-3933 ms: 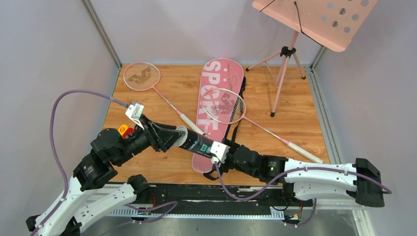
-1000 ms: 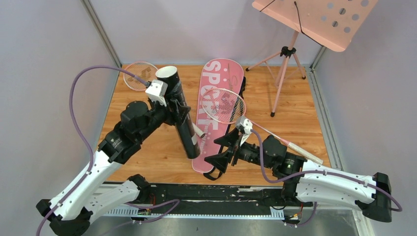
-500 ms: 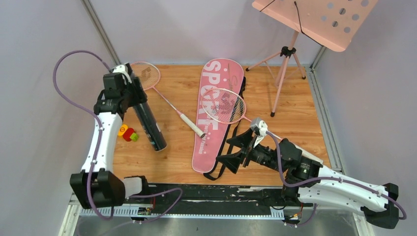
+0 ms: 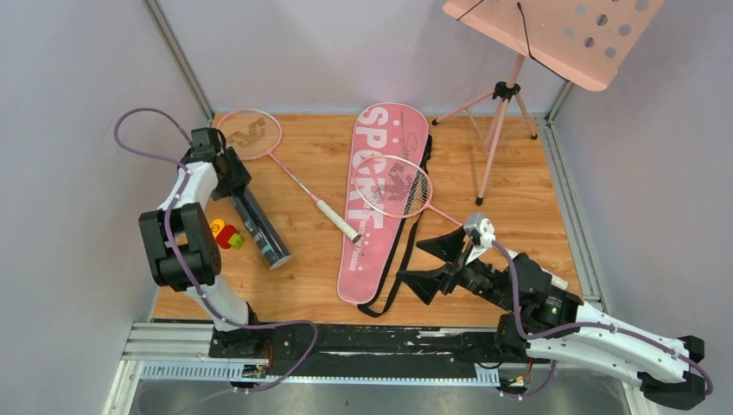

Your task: Pack up the badminton gear

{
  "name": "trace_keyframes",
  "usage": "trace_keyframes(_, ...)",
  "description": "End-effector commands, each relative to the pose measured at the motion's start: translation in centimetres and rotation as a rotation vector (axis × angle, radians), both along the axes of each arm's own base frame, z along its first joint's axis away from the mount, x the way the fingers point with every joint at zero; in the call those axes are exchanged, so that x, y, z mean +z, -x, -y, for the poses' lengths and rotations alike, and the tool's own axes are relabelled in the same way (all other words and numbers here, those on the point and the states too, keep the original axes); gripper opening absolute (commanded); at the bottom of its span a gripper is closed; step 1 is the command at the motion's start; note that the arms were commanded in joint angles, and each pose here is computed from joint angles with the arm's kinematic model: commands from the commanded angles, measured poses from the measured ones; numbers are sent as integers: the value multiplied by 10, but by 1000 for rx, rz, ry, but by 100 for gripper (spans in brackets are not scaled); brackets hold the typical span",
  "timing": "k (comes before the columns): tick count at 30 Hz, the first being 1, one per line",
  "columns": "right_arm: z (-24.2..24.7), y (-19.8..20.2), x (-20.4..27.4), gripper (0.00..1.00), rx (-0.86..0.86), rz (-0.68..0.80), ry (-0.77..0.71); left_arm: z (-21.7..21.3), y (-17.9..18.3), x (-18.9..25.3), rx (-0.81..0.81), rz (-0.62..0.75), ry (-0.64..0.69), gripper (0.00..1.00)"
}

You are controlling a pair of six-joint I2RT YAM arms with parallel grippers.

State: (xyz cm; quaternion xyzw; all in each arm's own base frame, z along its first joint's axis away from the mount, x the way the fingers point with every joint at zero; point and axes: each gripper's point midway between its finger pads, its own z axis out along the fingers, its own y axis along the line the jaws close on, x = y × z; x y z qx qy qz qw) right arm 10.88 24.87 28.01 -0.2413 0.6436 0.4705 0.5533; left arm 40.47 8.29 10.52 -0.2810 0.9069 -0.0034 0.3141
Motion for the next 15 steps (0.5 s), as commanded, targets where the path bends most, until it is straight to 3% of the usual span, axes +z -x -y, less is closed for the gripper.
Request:
trace_keyframes(1, 8, -12, 0, 100, -79, 20, 4, -26, -20, 5, 92, 24, -33, 55)
trace_keyframes(12, 5, -28, -16, 100, -153, 0, 67, -37, -28, -28, 164, -87, 9, 76)
trace_keyframes(15, 2, -28, -16, 100, -153, -6, 62, -39, -25, -20, 176, -91, 6, 97)
